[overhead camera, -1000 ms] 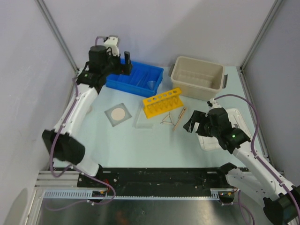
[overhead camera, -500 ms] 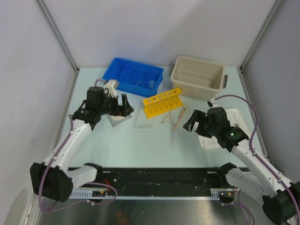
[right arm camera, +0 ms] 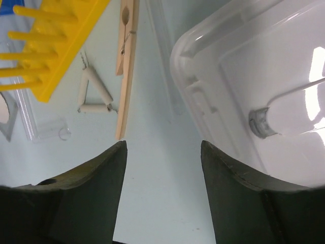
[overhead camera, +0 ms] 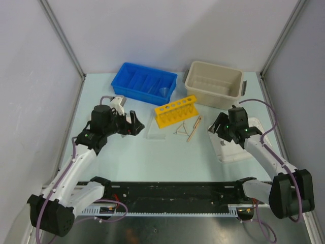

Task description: Organize the chemistry lab equipment

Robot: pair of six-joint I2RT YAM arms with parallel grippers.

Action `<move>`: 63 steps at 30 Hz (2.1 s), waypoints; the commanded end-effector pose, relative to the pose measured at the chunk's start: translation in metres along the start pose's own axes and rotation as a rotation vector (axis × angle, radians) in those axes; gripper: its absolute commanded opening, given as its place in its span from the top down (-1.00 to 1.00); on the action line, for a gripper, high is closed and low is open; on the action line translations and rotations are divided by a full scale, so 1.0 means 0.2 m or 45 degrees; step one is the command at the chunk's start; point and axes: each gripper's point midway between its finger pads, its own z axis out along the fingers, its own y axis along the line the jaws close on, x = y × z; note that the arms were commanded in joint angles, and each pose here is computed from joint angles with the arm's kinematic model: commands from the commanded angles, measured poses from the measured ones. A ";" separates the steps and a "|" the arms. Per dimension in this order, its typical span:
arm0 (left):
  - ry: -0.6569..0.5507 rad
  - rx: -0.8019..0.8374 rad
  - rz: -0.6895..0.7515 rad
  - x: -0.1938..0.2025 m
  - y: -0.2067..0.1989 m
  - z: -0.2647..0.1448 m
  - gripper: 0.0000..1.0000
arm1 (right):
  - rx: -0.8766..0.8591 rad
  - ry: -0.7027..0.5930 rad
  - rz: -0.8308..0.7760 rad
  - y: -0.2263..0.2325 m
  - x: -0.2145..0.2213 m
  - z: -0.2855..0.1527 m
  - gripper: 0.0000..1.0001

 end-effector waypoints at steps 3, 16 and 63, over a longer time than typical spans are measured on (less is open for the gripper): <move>-0.064 0.083 0.023 -0.06 -0.09 -0.02 -0.86 | -0.156 -0.149 -0.049 0.13 -0.22 -0.09 -0.23; -0.091 0.048 0.034 -0.08 -0.08 -0.03 -0.83 | 0.023 -0.250 -0.224 0.13 -0.40 0.11 0.00; -0.103 -0.004 -0.006 -0.09 -0.05 -0.02 -0.66 | 0.234 -0.096 -0.611 0.20 -0.29 0.61 0.60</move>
